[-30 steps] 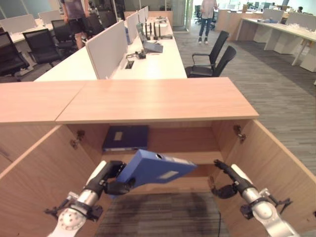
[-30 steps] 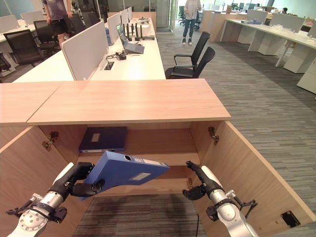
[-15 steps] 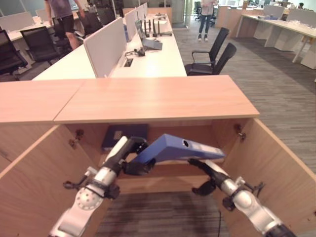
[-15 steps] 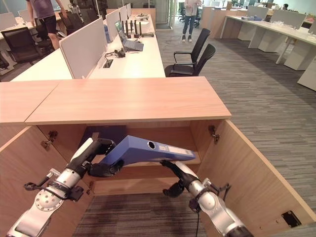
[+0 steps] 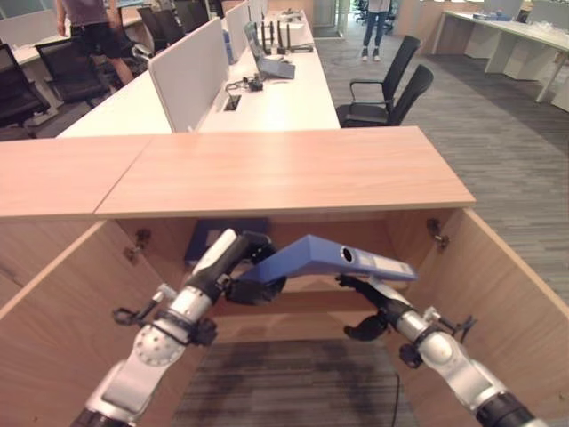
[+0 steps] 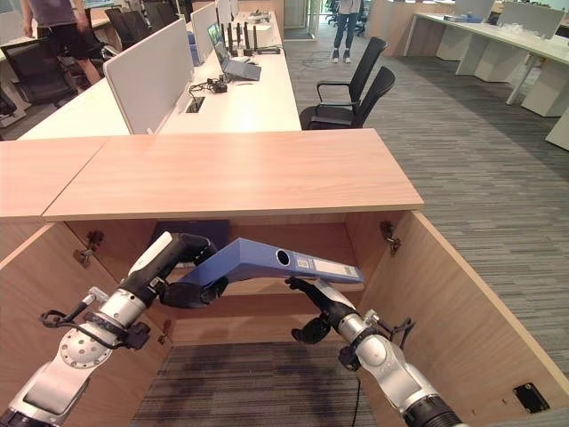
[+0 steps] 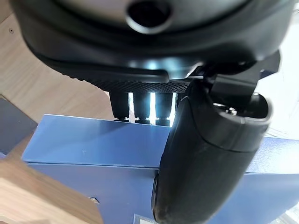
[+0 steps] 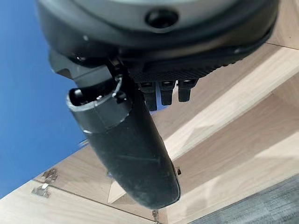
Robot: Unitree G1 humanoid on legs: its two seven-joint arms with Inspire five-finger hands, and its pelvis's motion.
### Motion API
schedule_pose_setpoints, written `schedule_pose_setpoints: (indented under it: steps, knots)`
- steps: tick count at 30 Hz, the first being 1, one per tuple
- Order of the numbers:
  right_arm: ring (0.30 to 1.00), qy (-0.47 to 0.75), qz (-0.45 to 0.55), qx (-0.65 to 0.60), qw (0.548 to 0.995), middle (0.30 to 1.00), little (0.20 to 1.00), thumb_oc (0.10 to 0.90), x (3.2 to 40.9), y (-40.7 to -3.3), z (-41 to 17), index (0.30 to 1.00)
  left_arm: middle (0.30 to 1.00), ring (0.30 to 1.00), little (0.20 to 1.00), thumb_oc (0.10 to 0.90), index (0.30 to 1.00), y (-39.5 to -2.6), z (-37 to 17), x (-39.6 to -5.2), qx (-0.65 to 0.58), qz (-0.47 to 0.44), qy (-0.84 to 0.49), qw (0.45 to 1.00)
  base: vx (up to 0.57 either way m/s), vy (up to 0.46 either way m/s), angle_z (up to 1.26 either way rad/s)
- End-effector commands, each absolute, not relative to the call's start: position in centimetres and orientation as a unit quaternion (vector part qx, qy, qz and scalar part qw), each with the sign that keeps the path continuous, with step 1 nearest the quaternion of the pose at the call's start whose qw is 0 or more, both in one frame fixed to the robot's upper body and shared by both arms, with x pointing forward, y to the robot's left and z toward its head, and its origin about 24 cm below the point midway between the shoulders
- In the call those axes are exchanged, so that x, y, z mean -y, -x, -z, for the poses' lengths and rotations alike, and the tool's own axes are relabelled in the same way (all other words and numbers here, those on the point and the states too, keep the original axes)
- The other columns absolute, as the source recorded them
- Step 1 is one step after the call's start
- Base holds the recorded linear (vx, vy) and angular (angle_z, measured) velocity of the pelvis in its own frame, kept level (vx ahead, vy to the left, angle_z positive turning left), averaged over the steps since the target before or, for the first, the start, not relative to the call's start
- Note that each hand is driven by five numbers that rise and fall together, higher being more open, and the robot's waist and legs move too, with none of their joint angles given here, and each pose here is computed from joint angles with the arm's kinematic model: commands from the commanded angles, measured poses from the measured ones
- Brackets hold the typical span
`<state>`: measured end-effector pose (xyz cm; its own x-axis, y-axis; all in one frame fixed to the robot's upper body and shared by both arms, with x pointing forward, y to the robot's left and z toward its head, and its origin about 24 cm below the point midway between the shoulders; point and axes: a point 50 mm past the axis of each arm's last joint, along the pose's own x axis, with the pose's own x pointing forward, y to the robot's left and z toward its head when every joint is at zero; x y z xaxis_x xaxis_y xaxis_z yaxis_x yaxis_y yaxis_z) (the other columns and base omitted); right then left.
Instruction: Put the empty folder in the office cabinet
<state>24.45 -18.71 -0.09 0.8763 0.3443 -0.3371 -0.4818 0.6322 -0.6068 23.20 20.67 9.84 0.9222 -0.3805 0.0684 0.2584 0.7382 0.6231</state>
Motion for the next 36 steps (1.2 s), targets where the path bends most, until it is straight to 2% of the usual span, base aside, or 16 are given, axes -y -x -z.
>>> schedule_pose_setpoints:
  steps: [1,8,15,18,23,31,36]
  knots:
    - [0.9,0.35,-0.192,0.015,0.917,0.9,0.9,0.8,19.1,-26.6,-5.1,0.9,0.3,0.3,0.3,0.4,0.3,-23.5,-14.1,-20.7,0.211,0.162,-0.354,0.897,0.0,0.0,0.0]
    - [0.9,0.362,-0.183,-0.05,0.913,0.9,0.9,0.8,21.7,-25.0,-3.2,0.9,0.3,0.3,0.3,0.4,0.3,-23.1,-13.4,-22.7,0.178,0.127,-0.383,0.898,0.0,0.0,0.0]
    - [0.9,0.375,-0.172,-0.187,0.891,0.9,0.9,0.8,25.0,-21.9,1.2,0.9,0.3,0.3,0.3,0.4,0.3,-22.9,-12.8,-25.3,0.134,0.076,-0.422,0.893,0.0,0.0,0.0]
    - [0.9,0.388,-0.153,-0.194,0.888,0.9,0.9,0.8,26.1,-21.8,1.0,0.9,0.3,0.3,0.3,0.4,0.3,-22.8,-12.5,-26.0,0.123,0.06,-0.434,0.891,0.0,0.0,0.0]
    - [0.9,0.403,-0.121,-0.162,0.893,0.9,0.9,0.8,26.8,-22.5,-0.7,0.9,0.3,0.3,0.3,0.4,0.3,-22.7,-12.2,-26.4,0.113,0.045,-0.452,0.884,0.0,0.0,-0.01]
    - [0.9,0.444,-0.086,-0.001,0.892,0.9,0.9,0.8,25.9,-24.3,-8.2,0.9,0.3,0.3,0.3,0.4,0.3,-22.4,-12.1,-26.0,0.106,0.068,-0.5,0.857,0.0,0.0,0.0]
    - [0.9,0.436,-0.089,0.053,0.894,0.9,0.9,0.8,24.7,-24.4,-10.2,0.9,0.3,0.3,0.3,0.4,0.3,-22.4,-12.1,-25.5,0.109,0.083,-0.509,0.85,0.0,0.0,-0.01]
